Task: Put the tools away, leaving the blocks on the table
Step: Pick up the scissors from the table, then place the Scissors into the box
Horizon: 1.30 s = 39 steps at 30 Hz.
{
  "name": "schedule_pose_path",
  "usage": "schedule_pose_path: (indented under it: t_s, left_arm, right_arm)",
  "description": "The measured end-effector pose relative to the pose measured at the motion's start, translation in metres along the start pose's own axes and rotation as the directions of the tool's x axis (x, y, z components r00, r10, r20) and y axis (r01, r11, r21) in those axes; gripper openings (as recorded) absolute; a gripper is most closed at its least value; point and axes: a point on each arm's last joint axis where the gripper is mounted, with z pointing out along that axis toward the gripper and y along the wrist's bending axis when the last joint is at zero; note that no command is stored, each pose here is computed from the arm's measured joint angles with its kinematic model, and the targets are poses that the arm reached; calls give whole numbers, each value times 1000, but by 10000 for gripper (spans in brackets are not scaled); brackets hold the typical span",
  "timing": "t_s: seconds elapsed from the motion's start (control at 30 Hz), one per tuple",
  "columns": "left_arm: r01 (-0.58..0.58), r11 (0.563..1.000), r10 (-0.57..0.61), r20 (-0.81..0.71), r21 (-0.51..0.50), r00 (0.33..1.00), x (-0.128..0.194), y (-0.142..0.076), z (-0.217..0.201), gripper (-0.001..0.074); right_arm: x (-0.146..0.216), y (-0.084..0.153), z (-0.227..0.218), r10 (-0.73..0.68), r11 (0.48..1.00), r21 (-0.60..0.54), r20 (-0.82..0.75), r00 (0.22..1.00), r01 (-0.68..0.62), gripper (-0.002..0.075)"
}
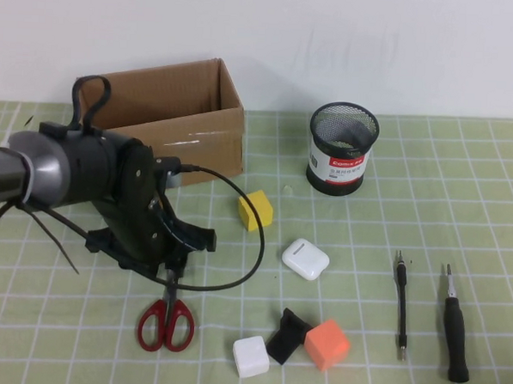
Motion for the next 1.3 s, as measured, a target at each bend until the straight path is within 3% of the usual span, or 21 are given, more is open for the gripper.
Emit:
schedule_pose_path:
  t_s: [0.13,0.17,0.63,0.9,1.0,1.1,1.3]
  left_arm:
    - [-48,998,48,-7,-29,999,-1,2,2,86]
    - [-50,998,50,-8,-31,999,-1,3,3,71]
    - [-89,995,91,59,-34,994,-4,1,-6,66]
    - [-189,982,176,294,13,939,-6,-15,-76,66]
    - [-244,969,212,409,27,888,-4,-24,-106,66]
    - [-305,952,251,557,4,792,-5,-28,-137,66]
    - [-353,931,271,818,-90,507,-28,-16,-176,66]
  right_arm:
    - [0,0,0,0,1000,0,0,1000,0,-11]
    - [0,0,0,0,1000,0,0,1000,0,-11]
    - [0,0,0,0,1000,0,0,1000,0,-11]
    - [0,0,0,0,1000,0,0,1000,0,-11]
    - [0,0,0,0,1000,0,0,1000,0,-11]
    - [0,0,0,0,1000,0,0,1000,0,-11]
    - [0,0,0,0,1000,0,0,1000,0,-11]
